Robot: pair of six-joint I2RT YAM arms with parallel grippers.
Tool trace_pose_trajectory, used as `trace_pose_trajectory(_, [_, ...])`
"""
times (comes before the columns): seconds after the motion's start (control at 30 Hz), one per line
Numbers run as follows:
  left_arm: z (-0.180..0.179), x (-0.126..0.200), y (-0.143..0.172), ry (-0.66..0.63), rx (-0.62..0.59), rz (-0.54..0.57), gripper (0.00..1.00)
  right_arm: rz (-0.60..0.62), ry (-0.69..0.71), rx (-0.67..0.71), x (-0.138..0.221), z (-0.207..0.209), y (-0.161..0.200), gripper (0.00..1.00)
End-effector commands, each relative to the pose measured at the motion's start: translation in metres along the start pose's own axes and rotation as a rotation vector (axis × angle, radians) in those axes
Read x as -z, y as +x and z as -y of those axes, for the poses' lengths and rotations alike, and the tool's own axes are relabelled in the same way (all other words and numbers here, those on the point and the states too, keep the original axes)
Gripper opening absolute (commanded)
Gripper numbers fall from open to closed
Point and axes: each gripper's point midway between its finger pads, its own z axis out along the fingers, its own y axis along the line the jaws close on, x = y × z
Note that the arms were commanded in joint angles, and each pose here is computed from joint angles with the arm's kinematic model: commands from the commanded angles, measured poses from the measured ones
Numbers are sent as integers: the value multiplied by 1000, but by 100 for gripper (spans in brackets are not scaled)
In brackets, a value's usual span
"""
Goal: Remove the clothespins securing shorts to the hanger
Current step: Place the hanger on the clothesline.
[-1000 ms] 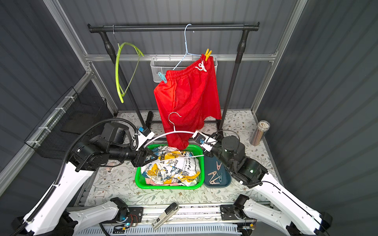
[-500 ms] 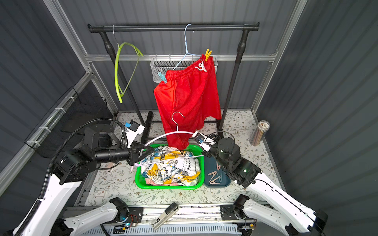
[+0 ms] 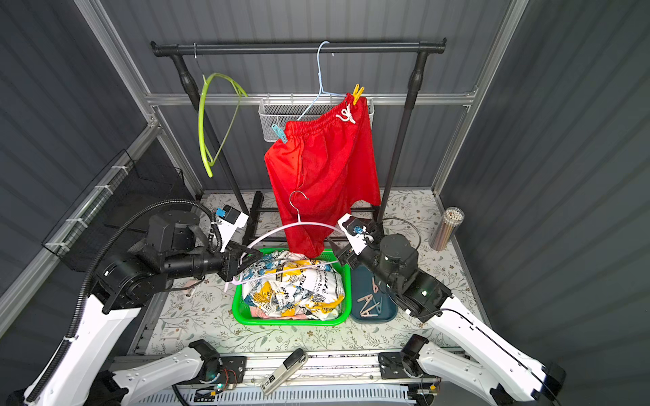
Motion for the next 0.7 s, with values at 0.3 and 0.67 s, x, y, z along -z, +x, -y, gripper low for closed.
trace_pose_trajectory(0.3, [-29,82,15,-310,-141,-92,0,-68,48,-239,3,14,-11,86])
trace_pose_trajectory(0.67, [-64,157,-2,-645,-150,77,0,-158,89,-312,-12,27,12,86])
